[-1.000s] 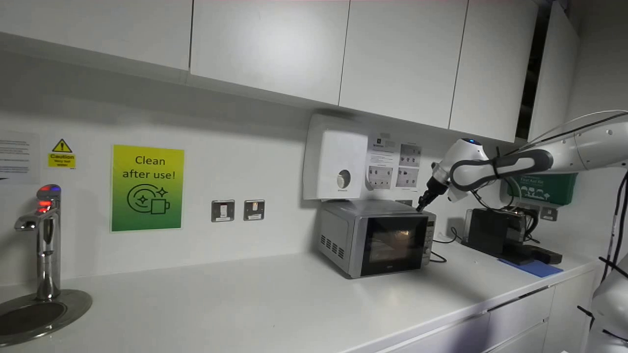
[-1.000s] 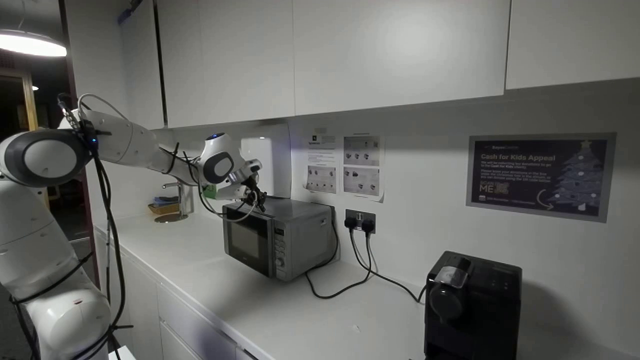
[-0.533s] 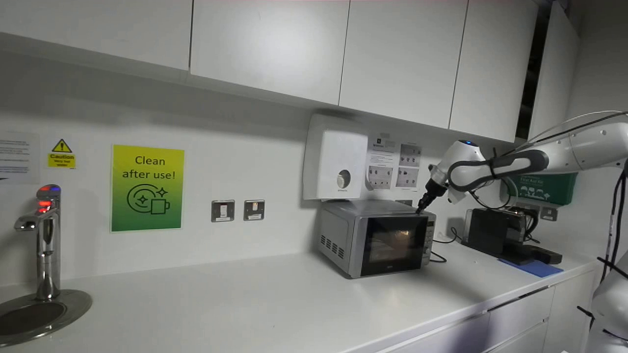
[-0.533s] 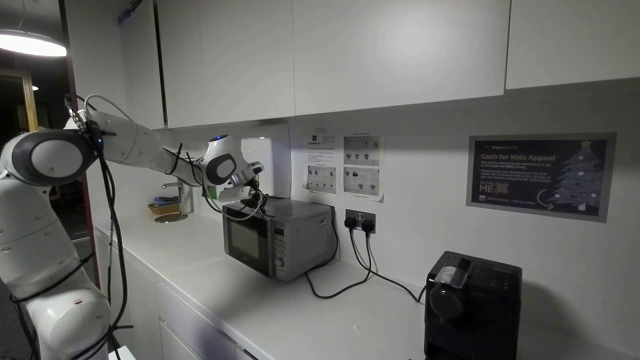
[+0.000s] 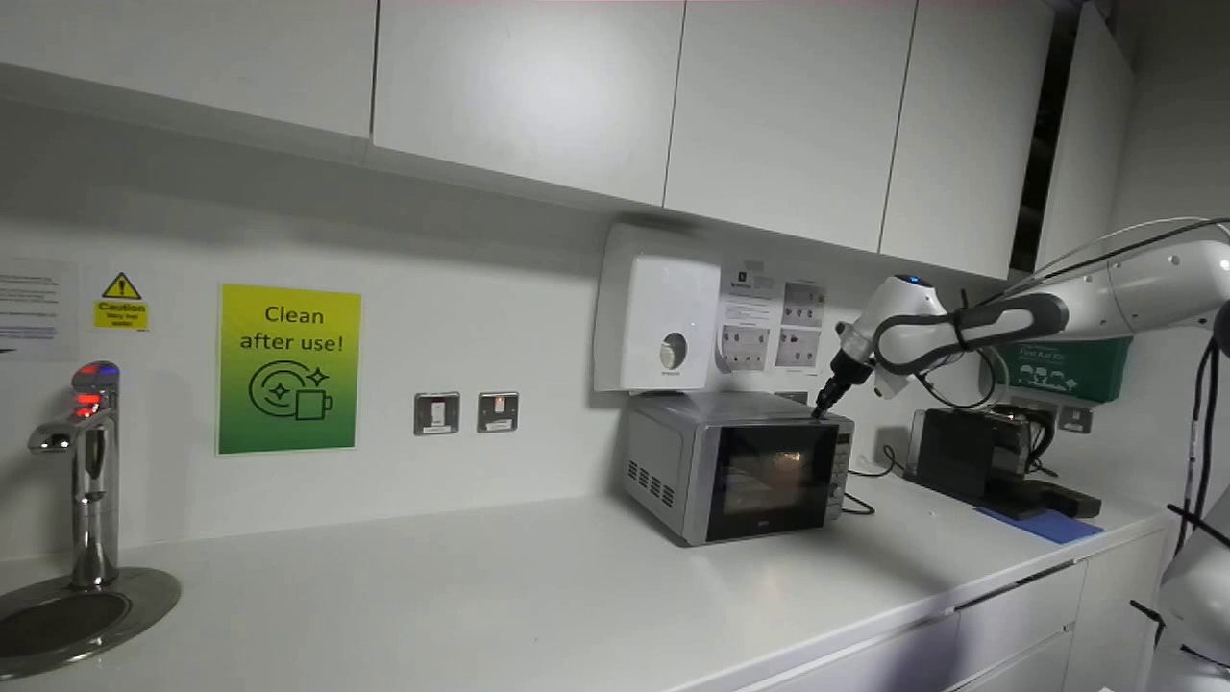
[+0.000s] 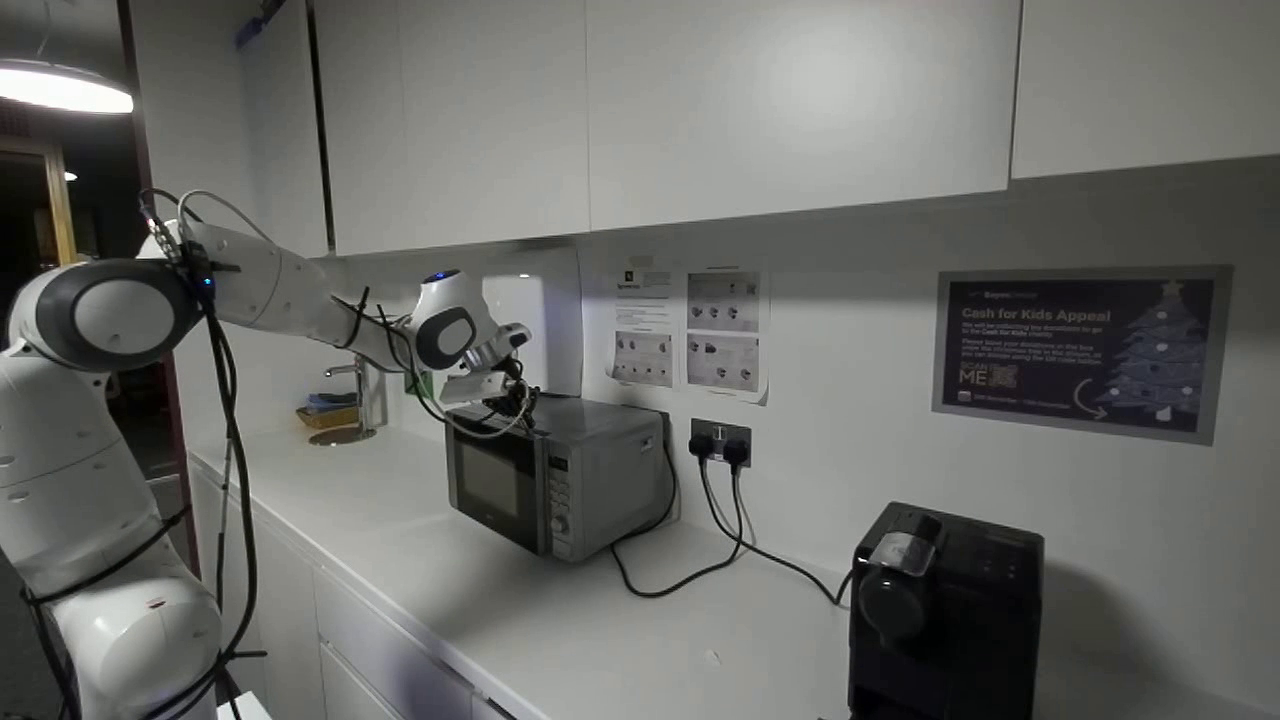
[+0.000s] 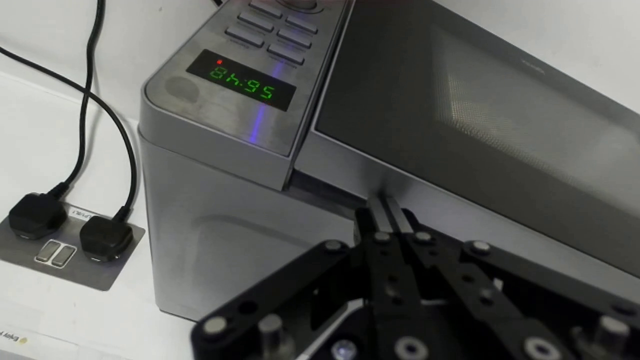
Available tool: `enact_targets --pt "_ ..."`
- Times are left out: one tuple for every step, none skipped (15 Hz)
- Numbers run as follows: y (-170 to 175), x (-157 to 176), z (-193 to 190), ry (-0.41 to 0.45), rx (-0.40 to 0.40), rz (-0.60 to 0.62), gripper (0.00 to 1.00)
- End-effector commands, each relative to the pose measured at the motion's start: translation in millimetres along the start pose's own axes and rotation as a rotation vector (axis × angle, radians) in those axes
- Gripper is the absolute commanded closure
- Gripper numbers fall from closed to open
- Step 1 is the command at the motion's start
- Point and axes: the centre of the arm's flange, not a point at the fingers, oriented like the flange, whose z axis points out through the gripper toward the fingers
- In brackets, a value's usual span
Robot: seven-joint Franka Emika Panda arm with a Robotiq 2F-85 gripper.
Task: Open the microwave door
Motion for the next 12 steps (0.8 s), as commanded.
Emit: enact_targets --pt "7 8 3 0.021 0.006 -0.029 1.0" --pt "7 8 4 0.021 0.003 -0.032 1.0" --pt "7 8 5 0.023 0.0 -0.034 1.0" --pt "7 8 6 0.026 -0.001 -0.036 1.0" --pt "7 9 8 0.03 -0.004 -0.037 1.0" --pt "7 9 9 0.033 -0.003 -0.037 1.0" --pt "7 10 11 0.038 -0.008 -0.036 1.0" --pt "7 11 13 0.042 -0.008 -0.037 1.0" --pt "7 12 16 0.043 -0.009 -0.037 1.0" --pt "8 11 19 0.043 -0.008 -0.035 1.0" --pt "8 11 19 0.043 -0.007 -0.034 1.0" --pt "8 10 20 0.038 -0.001 -0.029 1.0"
